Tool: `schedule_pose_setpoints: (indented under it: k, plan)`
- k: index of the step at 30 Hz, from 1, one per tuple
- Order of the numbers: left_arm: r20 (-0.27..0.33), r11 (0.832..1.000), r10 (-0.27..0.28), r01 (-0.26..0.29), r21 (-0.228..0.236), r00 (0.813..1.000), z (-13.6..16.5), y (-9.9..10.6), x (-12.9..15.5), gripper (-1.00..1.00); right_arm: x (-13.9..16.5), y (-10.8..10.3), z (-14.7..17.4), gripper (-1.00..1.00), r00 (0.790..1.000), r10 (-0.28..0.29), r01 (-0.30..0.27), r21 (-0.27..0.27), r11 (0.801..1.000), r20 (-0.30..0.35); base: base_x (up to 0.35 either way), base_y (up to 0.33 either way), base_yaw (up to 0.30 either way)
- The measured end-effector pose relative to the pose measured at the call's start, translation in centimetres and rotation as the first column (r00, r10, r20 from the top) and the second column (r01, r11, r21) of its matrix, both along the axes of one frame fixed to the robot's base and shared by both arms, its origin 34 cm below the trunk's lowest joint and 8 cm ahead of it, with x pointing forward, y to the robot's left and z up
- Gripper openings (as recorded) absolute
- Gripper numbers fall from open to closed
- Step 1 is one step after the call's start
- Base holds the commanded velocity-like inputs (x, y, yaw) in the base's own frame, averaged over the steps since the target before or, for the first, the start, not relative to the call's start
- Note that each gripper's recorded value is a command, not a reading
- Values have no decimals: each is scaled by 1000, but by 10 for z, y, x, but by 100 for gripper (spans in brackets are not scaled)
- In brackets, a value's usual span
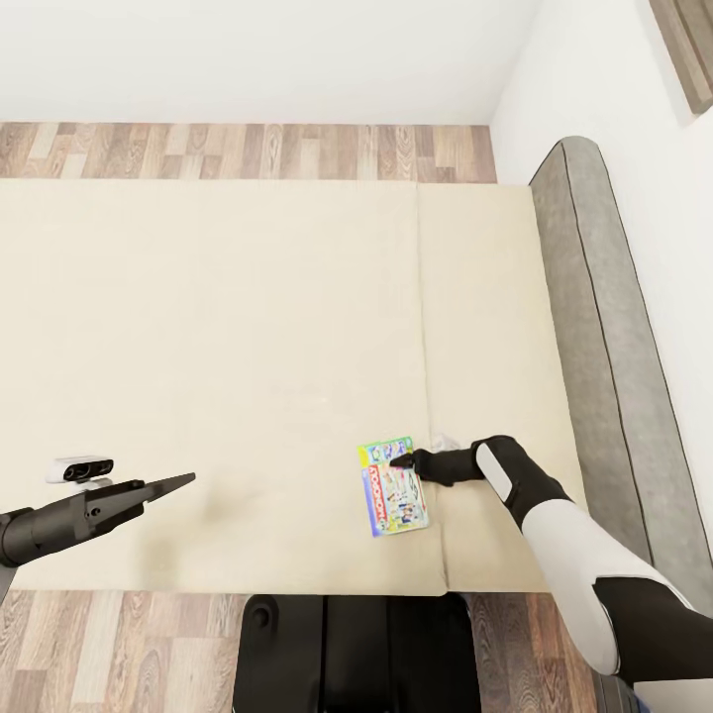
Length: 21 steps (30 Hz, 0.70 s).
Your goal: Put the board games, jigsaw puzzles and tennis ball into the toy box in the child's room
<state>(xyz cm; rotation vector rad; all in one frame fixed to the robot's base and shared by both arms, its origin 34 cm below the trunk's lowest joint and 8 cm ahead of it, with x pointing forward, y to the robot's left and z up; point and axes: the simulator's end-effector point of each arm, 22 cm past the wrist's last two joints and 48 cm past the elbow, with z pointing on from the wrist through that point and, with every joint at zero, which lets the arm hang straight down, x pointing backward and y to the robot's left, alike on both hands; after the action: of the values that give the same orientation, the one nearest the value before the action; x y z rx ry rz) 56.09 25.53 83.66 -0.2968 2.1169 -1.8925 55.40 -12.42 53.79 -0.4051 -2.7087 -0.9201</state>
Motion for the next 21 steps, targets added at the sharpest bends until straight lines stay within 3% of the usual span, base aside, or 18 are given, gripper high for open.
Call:
schedule_pose_setpoints:
  k: [9, 21]
  plan:
    - [0, 1000, 0, 0, -1, 1000, 0, 0, 0, 100, -2, 3, 0, 100, 1000, 7, -7, 3, 1000, -6, 0, 0, 0]
    - [0, 1000, 0, 0, 0, 1000, 0, 0, 0, 100, -2, 25, 3, 100, 1000, 15, -15, 26, 1000, 3, 0, 0, 0]
